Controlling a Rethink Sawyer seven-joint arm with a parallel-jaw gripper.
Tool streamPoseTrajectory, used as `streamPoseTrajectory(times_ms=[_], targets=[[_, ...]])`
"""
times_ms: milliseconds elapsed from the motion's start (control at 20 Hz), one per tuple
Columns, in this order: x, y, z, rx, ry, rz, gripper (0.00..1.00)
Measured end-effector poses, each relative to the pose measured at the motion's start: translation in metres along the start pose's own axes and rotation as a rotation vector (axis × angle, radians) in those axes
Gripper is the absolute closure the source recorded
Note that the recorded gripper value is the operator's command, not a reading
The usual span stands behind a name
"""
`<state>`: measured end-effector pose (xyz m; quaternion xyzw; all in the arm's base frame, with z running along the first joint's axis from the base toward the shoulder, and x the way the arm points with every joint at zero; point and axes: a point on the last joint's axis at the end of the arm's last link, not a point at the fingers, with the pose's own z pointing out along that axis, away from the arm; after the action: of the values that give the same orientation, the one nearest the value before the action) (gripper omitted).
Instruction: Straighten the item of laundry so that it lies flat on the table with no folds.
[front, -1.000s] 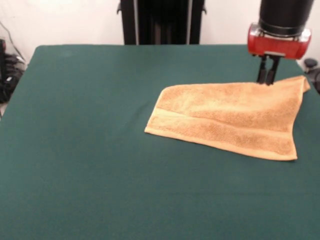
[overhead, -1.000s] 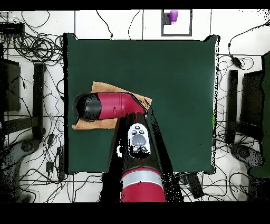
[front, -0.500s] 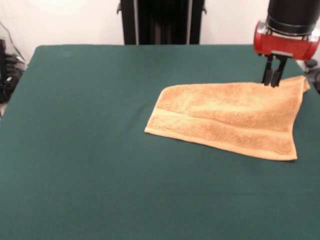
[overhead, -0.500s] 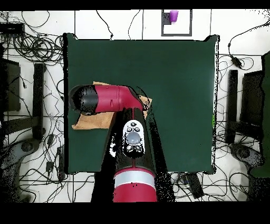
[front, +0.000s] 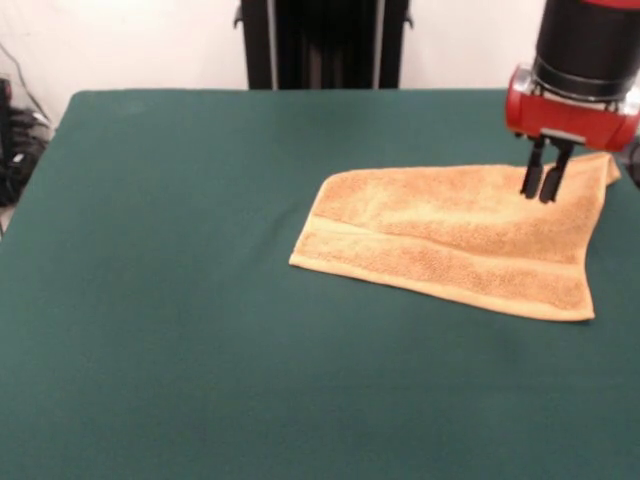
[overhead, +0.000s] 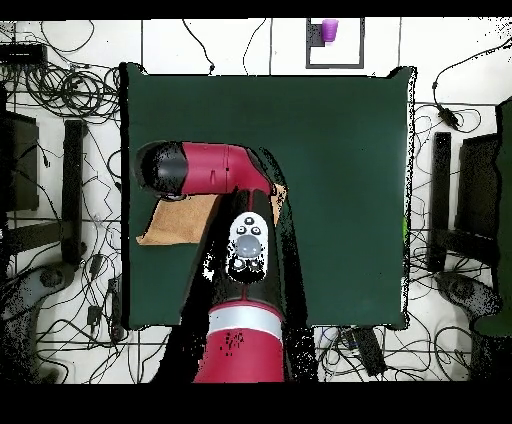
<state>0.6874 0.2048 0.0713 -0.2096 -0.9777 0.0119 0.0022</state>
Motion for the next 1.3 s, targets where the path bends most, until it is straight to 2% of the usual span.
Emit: streamPoseTrajectory(times_ms=[200,250,700,900,1300], targets=[[-0.002,0.013,0.011,0.026,0.001,-0.015,1.0],[0.002,0.023,0.021,0.037,0.012,-0.021,0.0],[0.016,0.041,0.046,0.054,0.042,0.017,0.0],[0.02,0.041,0.055,0.066,0.051,0.067,0.0],[0.019,0.038,0.06,0.068,0.059,0.082,0.0]])
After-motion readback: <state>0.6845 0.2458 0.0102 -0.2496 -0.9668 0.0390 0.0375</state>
